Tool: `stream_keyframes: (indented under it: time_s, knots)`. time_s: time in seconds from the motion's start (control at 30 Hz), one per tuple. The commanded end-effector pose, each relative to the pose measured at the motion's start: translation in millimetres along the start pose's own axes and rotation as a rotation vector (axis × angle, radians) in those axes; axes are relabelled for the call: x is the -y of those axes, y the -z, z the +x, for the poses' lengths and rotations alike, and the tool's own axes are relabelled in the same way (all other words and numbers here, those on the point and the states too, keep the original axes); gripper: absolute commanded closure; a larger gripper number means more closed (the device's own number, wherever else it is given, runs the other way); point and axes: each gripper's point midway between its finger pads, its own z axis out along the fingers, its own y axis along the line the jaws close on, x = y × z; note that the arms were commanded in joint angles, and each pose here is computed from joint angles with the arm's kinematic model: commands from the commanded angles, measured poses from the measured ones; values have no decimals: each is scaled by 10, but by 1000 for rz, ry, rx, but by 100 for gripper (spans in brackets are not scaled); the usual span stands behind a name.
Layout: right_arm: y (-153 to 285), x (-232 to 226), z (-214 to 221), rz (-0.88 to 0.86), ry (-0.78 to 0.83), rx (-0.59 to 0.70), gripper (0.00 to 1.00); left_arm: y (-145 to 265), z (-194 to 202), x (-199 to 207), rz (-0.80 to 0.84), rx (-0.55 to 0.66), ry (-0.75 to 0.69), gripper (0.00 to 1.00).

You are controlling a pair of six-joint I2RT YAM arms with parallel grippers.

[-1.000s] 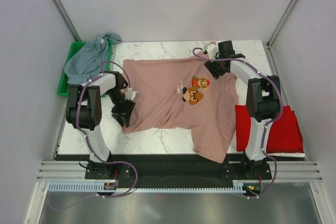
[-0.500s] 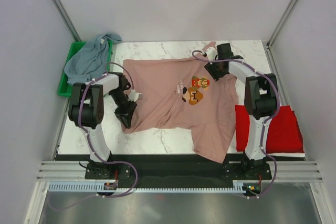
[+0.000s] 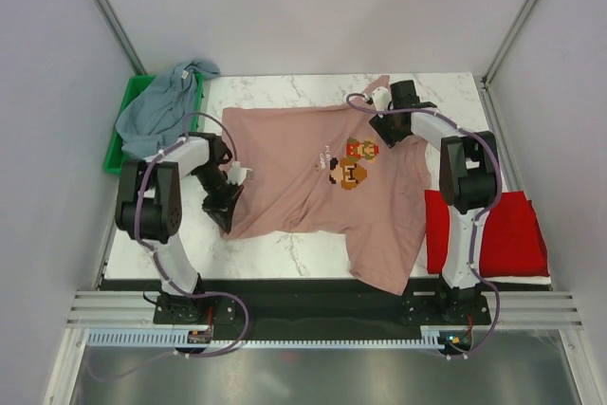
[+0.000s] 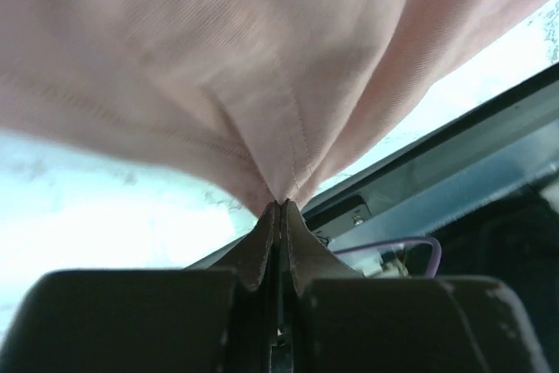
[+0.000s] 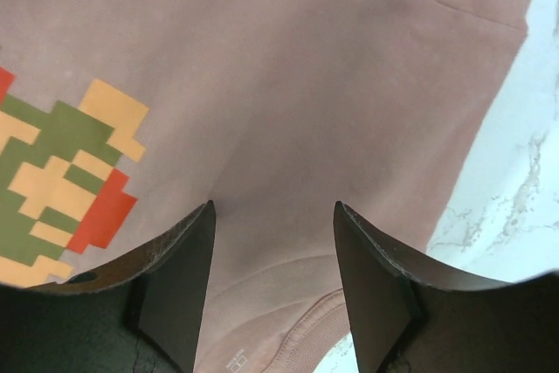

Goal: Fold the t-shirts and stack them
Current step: Flatten the tshirt out

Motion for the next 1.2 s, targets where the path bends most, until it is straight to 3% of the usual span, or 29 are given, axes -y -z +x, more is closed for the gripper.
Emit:
stream_keyframes:
  time_s: [0.0,0.27,0.47,0.57,0.6,0.63,0.83,1.03,1.17]
  knots:
    - [-38,218,-64,76,-5,0,36,242,40,-140,-101,118,42,98]
    - [-159,286,-9,107,-13,-39,37,322,232,-202,-120,159,68,98]
    - [-235,322,75,121,12,-90,37,179,560,-170,-109,50,59,91]
    - [-271,317,110,120,8,-111,37,156,641,-206,-135,25,58,83]
    - [-277,305,119,115,7,-113,37,175,641,-198,-139,33,57,72]
    - [-240,315,85,113,3,-100,37,214,626,-184,-140,48,54,69]
    - [49,348,-154,104,-22,-15,37,921,-105,-240,-216,302,-16,63]
    - [382,428,-509,113,-82,105,36,954,-768,-324,-103,324,9,64]
    - [427,461,-532,126,-95,112,36,1057,-1261,-536,-128,380,29,65]
